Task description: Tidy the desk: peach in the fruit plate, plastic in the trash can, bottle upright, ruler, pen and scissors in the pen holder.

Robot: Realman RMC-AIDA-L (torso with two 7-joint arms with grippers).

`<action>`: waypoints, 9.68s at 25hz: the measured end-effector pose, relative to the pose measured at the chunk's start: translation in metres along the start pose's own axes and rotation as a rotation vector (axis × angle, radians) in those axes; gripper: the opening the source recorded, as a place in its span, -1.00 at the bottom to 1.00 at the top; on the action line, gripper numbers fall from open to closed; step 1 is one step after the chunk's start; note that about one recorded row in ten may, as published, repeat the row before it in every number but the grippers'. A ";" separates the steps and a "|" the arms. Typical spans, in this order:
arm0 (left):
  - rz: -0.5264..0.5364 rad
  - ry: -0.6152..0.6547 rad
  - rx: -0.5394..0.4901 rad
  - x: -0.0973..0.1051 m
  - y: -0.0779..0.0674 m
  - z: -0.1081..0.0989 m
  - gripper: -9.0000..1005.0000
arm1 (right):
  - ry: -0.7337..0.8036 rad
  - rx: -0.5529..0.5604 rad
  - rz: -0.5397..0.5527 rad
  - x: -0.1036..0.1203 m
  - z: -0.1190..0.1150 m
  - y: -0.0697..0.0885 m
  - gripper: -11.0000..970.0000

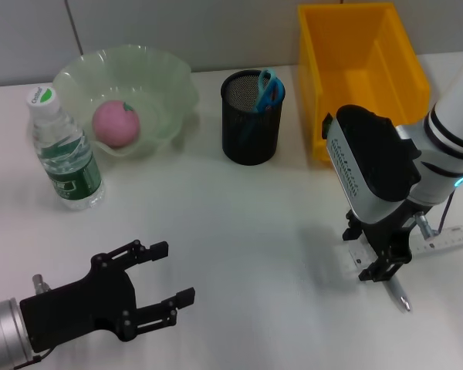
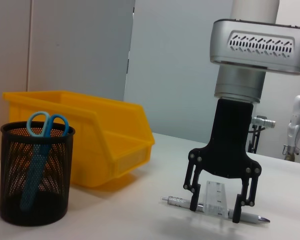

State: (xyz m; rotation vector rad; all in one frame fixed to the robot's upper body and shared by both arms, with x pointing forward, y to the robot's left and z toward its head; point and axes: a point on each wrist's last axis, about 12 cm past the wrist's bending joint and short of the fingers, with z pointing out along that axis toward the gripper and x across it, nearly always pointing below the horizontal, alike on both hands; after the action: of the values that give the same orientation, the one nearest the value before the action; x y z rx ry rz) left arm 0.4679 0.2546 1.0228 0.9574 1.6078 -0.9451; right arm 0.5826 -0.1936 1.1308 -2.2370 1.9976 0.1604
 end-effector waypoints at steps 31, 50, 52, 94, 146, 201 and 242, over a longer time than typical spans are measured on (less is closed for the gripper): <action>-0.011 -0.010 -0.009 -0.003 0.003 0.000 0.61 | 0.023 -0.009 -0.014 -0.001 0.007 -0.001 0.03; -0.019 -0.020 -0.002 -0.007 0.004 0.000 0.61 | -0.138 0.002 0.047 -0.002 -0.030 0.000 -0.19; -0.019 -0.019 -0.001 -0.007 0.004 0.000 0.61 | -0.173 -0.001 0.057 -0.001 -0.032 0.001 -0.19; -0.001 -0.038 0.010 -0.012 0.007 0.004 0.61 | -1.138 0.310 0.310 0.042 -0.054 0.012 -0.19; 0.002 -0.099 -0.065 -0.016 0.012 0.003 0.61 | -1.246 0.619 0.691 0.006 -0.024 -0.081 -0.20; 0.016 -0.121 -0.139 0.008 -0.004 -0.003 0.61 | -1.218 0.583 0.667 0.017 -0.011 -0.057 0.32; 0.012 -0.127 -0.117 0.006 -0.004 -0.001 0.60 | -0.264 0.086 1.306 0.029 -0.079 0.008 0.30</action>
State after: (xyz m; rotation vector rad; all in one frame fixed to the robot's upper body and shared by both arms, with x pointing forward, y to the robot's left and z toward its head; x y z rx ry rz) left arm 0.4624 0.2549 1.0180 0.8096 1.5314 -0.8757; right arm 0.5768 -0.2361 1.2036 -0.5008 2.7986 0.4297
